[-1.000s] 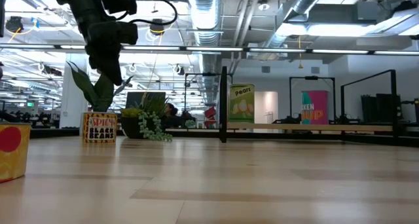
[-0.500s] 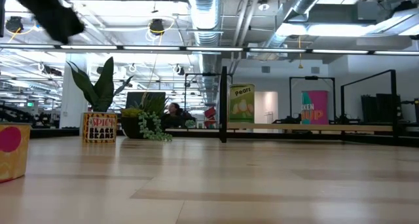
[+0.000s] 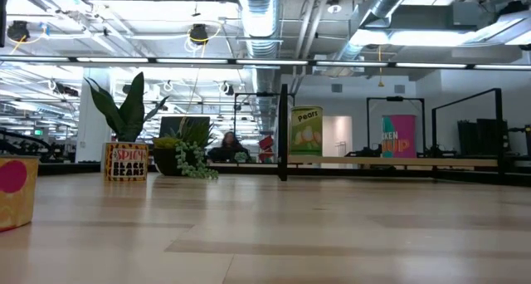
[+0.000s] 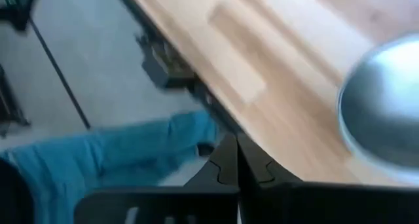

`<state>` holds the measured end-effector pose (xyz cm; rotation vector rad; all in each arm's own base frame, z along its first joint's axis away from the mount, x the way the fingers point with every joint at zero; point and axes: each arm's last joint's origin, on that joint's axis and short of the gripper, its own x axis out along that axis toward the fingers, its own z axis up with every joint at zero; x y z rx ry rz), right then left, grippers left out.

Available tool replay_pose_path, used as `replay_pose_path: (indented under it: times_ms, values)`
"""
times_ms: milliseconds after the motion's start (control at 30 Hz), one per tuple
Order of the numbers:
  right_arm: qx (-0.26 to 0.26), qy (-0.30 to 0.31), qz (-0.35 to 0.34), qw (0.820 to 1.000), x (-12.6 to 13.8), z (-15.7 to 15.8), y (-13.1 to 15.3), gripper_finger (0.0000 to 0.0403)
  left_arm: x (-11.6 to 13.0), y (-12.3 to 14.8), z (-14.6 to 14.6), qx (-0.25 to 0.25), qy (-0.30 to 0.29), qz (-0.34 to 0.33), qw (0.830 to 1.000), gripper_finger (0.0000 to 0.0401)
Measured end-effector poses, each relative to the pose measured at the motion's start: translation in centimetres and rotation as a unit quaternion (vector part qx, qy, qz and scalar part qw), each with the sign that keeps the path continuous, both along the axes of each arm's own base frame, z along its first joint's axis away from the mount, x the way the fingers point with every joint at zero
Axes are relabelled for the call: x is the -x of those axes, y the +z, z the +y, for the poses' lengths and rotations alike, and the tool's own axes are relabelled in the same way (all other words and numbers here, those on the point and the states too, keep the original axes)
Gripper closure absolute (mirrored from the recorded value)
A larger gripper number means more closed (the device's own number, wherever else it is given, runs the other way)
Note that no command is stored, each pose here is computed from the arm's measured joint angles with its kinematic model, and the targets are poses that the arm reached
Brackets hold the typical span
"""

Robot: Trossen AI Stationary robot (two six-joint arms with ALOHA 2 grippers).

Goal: Pick and place cans onto a shelf
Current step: Prepare the canned goods to the center of the table

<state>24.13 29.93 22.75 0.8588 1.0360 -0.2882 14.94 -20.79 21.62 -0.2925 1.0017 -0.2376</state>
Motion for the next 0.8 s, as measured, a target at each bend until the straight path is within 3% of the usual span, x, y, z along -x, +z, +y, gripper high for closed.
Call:
replay_pose_path:
  times_ms: [200,467,800]
  values:
    - [0.026,0.008,0.043,0.999,-0.1,-0.9,-0.5,0.0399,-1.2,-1.6,-2.7,-0.031,-0.024,0.013,0.999,0.0342]
    - [0.045,0.063,0.11,0.991,-1.2,-2.8,-1.1,0.0398,-1.8,-1.5,-3.5,-0.034,-0.026,0.009,0.999,0.0342]
    - [0.169,-0.009,0.172,0.97,-3.0,-8.0,-1.8,0.0398,-2.5,-1.5,-2.9,-0.051,-0.026,0.001,0.998,0.0342]
